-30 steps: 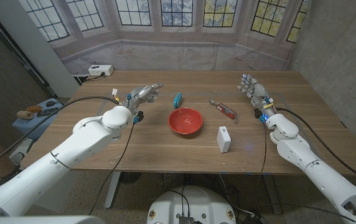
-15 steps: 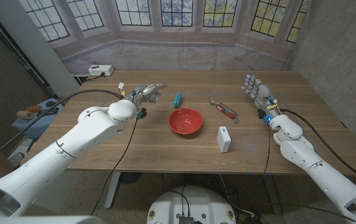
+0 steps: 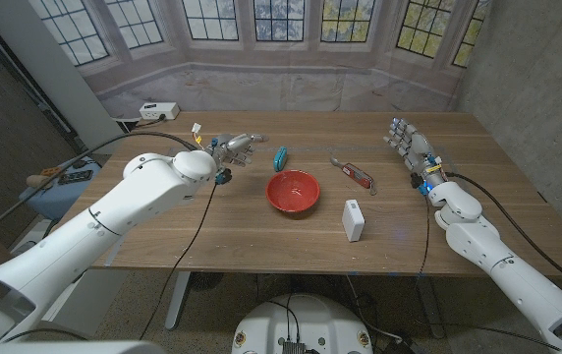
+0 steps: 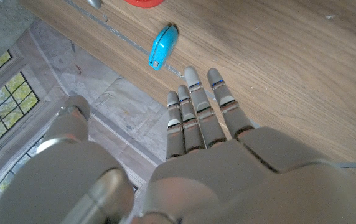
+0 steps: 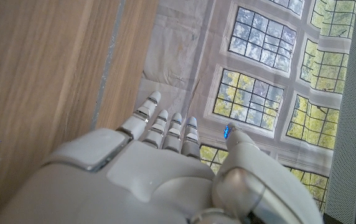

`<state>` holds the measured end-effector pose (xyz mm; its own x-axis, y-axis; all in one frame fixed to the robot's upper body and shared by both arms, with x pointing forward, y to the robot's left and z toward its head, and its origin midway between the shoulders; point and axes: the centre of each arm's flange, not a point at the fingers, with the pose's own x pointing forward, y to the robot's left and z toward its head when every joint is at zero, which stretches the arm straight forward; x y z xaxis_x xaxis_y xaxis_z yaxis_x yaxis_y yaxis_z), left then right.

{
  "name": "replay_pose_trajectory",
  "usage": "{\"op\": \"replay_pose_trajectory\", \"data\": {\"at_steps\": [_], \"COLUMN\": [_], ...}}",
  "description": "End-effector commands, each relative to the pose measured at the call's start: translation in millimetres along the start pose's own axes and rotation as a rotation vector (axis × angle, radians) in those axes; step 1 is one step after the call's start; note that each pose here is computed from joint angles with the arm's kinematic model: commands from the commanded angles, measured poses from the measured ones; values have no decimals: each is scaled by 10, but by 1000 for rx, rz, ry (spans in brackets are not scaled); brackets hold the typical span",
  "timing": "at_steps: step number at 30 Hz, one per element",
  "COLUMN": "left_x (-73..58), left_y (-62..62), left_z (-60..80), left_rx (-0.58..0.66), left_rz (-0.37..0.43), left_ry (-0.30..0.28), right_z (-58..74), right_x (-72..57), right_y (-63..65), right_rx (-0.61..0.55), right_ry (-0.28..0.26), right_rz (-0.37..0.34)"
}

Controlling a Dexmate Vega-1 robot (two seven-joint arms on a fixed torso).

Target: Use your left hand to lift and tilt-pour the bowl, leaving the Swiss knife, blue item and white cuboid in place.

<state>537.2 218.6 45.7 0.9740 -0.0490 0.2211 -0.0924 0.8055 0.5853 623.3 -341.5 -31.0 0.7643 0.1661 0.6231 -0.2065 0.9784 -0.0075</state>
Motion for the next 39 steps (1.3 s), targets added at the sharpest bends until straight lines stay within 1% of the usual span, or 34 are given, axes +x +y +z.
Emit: {"op": "replay_pose_trajectory", "data": {"at_steps": [1, 3, 5, 11, 15, 21, 24, 25, 29, 36, 39], "left_x": [16, 27, 36, 72, 111, 155, 179, 187, 217, 290, 319], "left_y": [40, 53, 63, 85, 93, 112, 120, 121, 115, 76, 64], "left_z": [39, 65, 90, 158, 206, 269, 279, 285, 299, 294, 290], "left_rx": [82, 94, 100, 115, 138, 179, 177, 185, 204, 222, 227], "left_rz": [-50, -61, -58, -78, -109, -140, -167, -169, -188, -223, -236], "left_ry": [87, 95, 116, 144, 187, 229, 243, 256, 273, 312, 317], "right_z": [3, 3, -1, -15, -14, -16, -19, -20, -20, -30, -35], "right_x": [-11, -8, -5, 2, -1, -20, -30, -34, -54, -131, -159], "right_y": [-31, -41, -50, -71, -92, -128, -144, -148, -166, -216, -228], "right_rx": [2, 1, 3, 8, 8, 12, 14, 15, 17, 25, 27], "right_ry": [5, 5, 5, 4, 1, -2, -5, -7, -11, -21, -25], "right_rz": [-1, -1, -1, -3, -5, -9, -12, -14, -18, -35, -41]}}
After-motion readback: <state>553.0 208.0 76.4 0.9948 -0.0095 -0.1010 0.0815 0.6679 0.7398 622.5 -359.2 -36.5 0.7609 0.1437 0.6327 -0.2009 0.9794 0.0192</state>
